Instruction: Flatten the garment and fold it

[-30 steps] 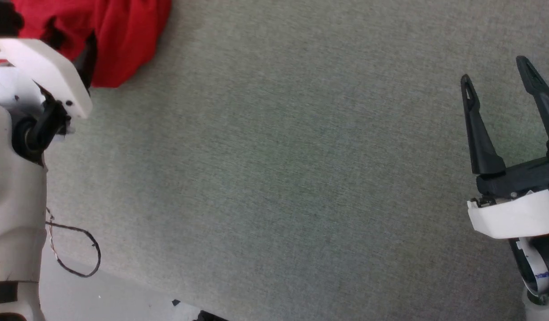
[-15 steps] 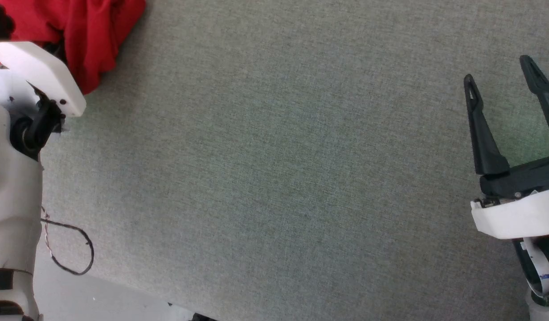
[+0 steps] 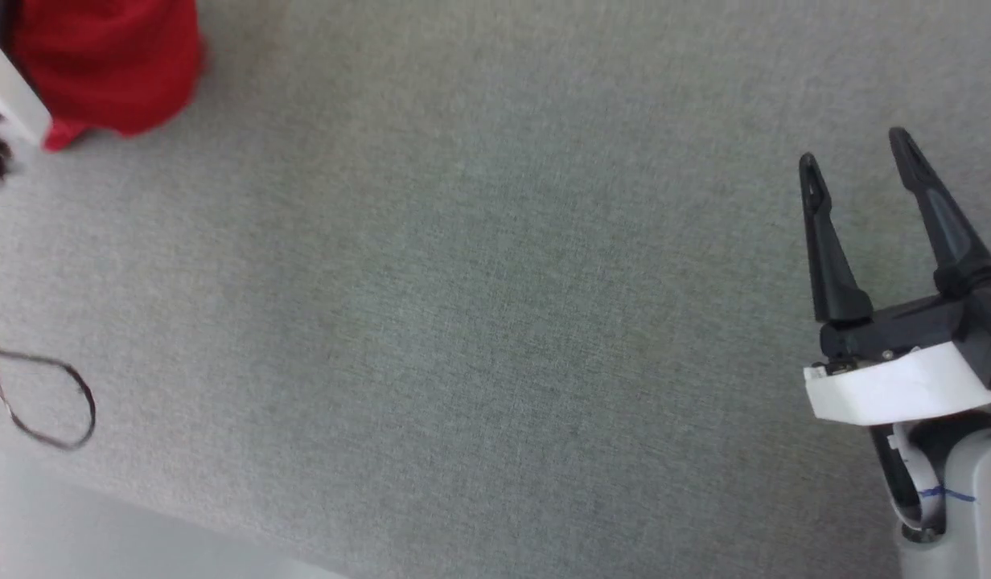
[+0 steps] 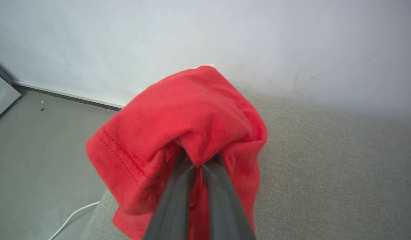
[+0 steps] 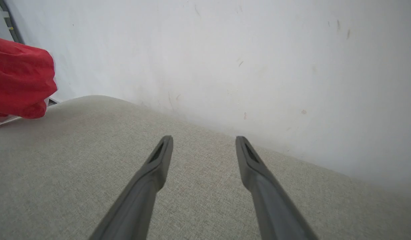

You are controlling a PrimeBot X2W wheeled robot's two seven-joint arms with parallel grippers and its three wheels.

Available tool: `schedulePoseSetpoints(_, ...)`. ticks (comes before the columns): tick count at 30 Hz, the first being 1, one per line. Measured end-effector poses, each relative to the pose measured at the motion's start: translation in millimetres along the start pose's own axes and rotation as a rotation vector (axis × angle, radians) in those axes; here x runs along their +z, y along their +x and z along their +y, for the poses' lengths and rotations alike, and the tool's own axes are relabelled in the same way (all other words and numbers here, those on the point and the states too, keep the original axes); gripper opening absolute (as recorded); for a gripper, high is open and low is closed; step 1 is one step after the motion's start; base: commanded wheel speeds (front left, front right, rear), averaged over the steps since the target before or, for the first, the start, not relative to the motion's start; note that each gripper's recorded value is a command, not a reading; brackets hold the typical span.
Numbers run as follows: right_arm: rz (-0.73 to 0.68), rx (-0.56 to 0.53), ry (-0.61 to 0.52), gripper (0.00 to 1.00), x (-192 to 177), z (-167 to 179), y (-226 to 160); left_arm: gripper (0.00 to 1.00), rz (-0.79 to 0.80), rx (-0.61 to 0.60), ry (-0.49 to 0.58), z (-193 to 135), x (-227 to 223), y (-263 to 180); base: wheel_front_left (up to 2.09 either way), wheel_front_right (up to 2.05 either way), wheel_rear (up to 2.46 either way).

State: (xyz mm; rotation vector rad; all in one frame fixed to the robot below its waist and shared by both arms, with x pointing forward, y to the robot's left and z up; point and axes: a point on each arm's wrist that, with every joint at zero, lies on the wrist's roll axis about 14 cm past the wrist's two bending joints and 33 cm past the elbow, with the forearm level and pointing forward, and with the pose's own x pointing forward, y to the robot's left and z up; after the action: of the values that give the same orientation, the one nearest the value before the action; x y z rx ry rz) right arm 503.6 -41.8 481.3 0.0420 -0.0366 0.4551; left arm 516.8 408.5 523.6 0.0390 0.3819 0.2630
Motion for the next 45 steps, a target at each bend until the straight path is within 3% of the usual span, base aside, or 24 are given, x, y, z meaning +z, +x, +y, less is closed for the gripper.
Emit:
schedulePoseSetpoints(5,-0.042,-0.038,0.006,1.00,19.3,-3.3,-12.5,0.00,-0.149,-0.075,0.003,-19.4,72.5,-23.8,0.00,0.00,0.00)
schedulePoseSetpoints(12,-0.091,-0.101,-0.005,1.00,44.0,-14.8,-39.1,0.00,-0.309,-0.232,0.037,-70.9,149.5,-71.7,0.00,0.00,0.00)
schedulePoseSetpoints(19,-0.156,-0.193,-0.018,1.00,75.3,-37.8,-73.4,0.00,-0.410,-0.499,0.031,-162.3,191.1,-124.9,0.00,0.00,0.00)
schedulePoseSetpoints(25,-0.199,-0.290,-0.043,1.00,97.2,-63.7,-104.5,0.00,-0.450,-0.753,0.065,-253.3,198.9,-166.4,0.00,0.00,0.00)
schedulePoseSetpoints(34,-0.237,-0.459,-0.086,1.00,117.5,-105.0,-158.2,0.00,-0.399,-1.030,0.101,-364.3,145.2,-205.9,0.00,0.00,0.00)
schedulePoseSetpoints(38,-0.237,-0.519,-0.100,1.00,120.3,-118.4,-178.1,0.00,-0.359,-1.069,0.064,-396.0,109.3,-202.8,0.00,0.00,0.00)
schedulePoseSetpoints(45,-0.215,-0.558,-0.093,1.00,112.0,-128.0,-188.2,0.00,-0.183,-1.060,0.063,-430.5,-0.2,-175.4,0.00,0.00,0.00)
